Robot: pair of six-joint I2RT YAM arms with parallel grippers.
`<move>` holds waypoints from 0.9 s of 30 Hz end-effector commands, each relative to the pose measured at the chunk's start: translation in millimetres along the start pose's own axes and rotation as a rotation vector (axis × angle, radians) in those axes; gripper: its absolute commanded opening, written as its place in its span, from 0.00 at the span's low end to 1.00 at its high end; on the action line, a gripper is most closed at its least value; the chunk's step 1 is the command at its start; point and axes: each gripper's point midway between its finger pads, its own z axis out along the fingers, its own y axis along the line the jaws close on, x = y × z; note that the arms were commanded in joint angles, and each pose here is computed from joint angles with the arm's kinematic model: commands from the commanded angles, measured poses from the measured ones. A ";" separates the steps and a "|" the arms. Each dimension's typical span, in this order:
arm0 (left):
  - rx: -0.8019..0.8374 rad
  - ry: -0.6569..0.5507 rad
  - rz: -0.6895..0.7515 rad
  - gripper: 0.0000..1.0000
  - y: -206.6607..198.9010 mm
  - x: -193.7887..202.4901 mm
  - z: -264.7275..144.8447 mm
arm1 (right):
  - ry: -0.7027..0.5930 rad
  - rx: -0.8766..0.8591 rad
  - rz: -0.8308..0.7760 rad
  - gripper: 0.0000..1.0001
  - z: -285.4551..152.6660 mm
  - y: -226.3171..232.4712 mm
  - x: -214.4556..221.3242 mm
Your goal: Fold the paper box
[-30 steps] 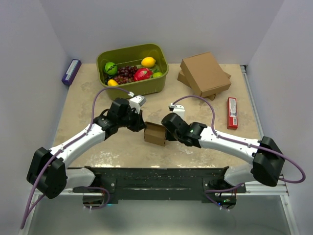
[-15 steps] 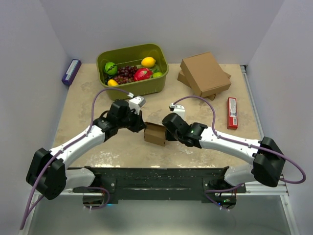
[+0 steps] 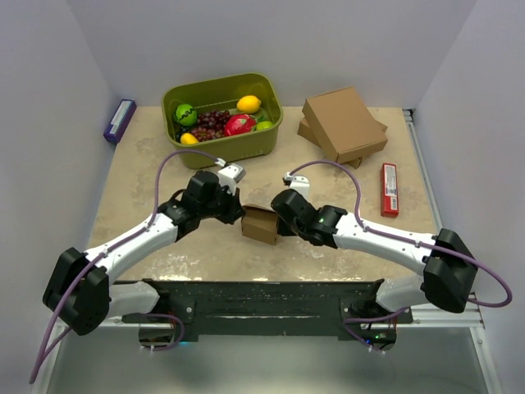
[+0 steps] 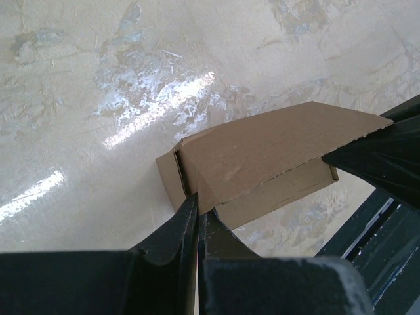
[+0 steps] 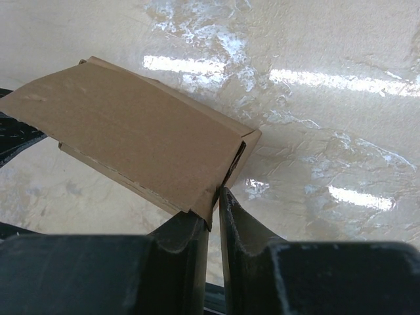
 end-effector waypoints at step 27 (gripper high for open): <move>0.040 -0.022 0.185 0.43 -20.1 -45.5 -20.3 | 0.086 0.117 -0.086 0.14 7.8 -31.5 27.5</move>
